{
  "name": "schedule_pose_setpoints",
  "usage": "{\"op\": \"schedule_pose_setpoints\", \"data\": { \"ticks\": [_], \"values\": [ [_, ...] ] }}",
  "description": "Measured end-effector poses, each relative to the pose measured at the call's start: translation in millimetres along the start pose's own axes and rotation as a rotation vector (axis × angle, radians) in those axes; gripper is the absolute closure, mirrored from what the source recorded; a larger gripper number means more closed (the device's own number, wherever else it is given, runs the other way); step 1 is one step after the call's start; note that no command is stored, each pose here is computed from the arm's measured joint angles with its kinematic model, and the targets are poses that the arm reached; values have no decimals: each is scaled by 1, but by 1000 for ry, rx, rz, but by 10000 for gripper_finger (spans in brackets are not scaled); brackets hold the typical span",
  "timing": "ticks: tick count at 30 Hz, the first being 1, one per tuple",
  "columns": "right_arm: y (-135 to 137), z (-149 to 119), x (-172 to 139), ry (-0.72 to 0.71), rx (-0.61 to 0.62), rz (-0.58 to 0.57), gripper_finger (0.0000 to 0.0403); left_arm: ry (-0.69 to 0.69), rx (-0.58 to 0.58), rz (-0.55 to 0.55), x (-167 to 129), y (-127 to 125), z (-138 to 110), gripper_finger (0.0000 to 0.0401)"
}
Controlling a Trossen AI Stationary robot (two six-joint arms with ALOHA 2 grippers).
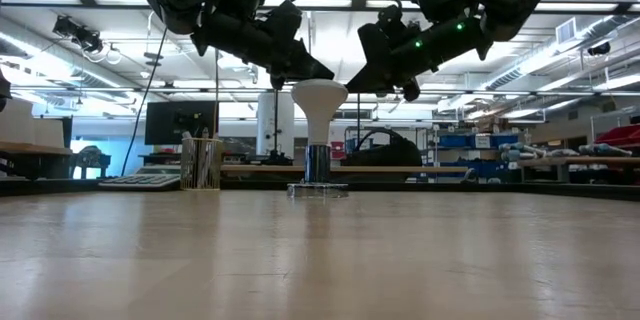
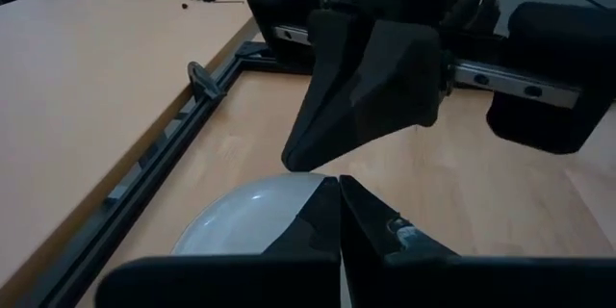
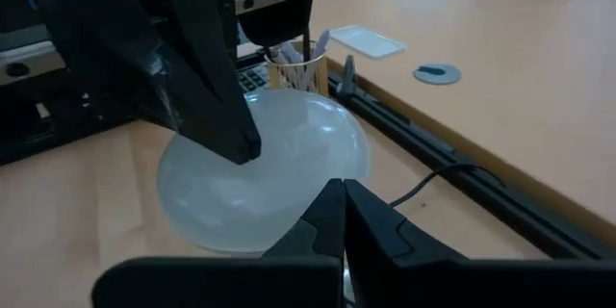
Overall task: Screw lightbulb
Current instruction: Insert the white lightbulb on the silver lamp
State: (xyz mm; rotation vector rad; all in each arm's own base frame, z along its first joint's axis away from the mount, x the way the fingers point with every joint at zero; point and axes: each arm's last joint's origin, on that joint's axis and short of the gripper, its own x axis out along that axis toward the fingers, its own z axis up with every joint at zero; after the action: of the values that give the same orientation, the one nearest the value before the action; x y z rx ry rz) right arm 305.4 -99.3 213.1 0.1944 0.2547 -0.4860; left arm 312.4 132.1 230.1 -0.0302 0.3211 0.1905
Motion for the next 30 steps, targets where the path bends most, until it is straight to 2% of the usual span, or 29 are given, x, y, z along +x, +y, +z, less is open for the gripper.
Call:
{"op": "schedule_pose_setpoints", "data": {
  "ticks": [10,13,16,20,24,30],
  "values": [
    [26,-2,-8,49,10,208,391,-8,1,11,0,1,1,401],
    [32,10,-12,-12,-6,169,391,-7,0,15,0,3,1,401],
    [31,18,-13,-51,-41,67,391,-8,0,13,0,3,1,401],
    [14,23,-9,-48,-57,-47,391,-12,1,14,0,3,1,401],
    [1,16,0,-1,-33,-76,391,-14,1,13,0,3,1,401],
    [-4,4,13,35,-19,-60,391,-8,0,13,0,3,1,401]
  ]
}}
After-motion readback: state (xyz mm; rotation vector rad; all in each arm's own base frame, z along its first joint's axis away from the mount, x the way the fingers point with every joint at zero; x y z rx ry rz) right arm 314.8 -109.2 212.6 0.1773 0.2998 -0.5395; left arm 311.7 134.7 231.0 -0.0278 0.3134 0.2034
